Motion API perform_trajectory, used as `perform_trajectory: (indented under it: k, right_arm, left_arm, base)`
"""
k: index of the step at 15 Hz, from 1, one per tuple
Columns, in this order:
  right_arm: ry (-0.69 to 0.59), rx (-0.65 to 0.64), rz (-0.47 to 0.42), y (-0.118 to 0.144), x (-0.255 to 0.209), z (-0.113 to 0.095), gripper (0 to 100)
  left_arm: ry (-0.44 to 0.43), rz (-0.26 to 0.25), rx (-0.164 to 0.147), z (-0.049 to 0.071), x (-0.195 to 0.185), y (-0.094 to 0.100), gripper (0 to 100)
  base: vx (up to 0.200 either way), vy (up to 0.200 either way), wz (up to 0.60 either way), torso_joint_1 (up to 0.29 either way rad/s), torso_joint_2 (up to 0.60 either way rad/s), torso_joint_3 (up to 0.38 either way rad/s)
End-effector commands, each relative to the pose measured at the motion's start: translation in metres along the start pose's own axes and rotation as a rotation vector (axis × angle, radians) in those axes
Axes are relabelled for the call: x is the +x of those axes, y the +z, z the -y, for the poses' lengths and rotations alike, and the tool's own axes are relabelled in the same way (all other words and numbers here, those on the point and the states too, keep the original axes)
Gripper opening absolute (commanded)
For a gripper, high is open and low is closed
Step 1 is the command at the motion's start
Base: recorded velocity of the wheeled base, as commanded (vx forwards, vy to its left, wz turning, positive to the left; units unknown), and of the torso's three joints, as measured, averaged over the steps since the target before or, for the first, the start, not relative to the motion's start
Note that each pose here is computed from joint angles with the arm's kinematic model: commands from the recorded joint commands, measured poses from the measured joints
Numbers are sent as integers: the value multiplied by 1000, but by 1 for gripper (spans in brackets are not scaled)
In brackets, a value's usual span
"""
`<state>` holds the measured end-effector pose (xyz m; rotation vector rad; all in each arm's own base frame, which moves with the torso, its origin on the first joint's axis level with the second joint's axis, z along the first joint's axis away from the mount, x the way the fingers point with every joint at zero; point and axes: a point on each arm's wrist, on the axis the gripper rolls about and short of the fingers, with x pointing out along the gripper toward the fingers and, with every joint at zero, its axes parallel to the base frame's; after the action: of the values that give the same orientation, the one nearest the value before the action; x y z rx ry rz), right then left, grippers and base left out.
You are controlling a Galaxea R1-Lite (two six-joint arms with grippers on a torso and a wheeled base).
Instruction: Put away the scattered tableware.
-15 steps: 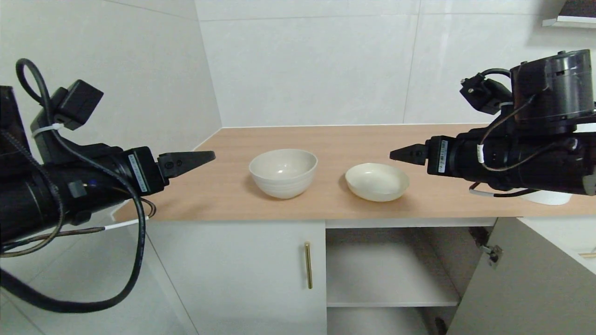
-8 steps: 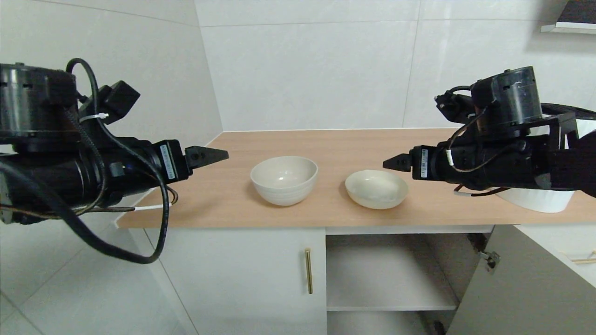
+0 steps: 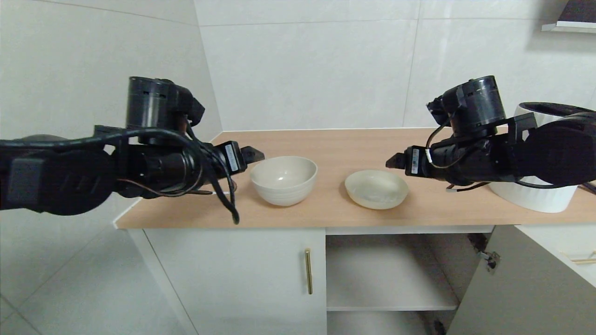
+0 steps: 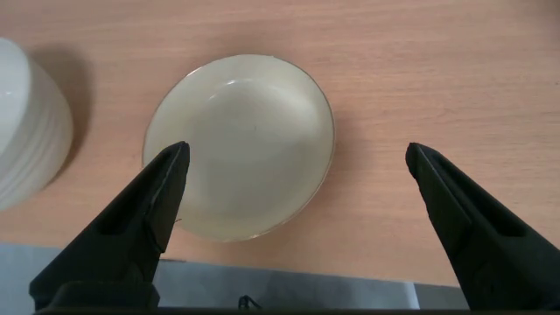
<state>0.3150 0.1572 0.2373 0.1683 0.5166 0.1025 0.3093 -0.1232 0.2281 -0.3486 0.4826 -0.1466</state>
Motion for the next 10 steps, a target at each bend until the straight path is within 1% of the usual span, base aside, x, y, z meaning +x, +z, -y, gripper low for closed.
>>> perform_trajectory:
  k: [1,6,7,10]
  right_arm:
    - [-4,-2,-9,-2,4,0,100]
    - [-3,-2,-11,-3,5,0,100]
    - [-3,-1,-11,-3,5,0,100]
    - [-2,0,-8,-2,3,0,100]
  left_arm:
    - [42,-56,9,-2,37,-21,100]
    - [47,-66,12,-3,43,-24,100]
    - [49,-71,13,-3,44,-26,0]
    - [47,-74,15,-3,45,-27,0]
  base:
    - [0,0,0,0,0,0]
    - [0,0,0,0,0,0]
    - [0,0,0,0,0,0]
    - [0,0,0,0,0,0]
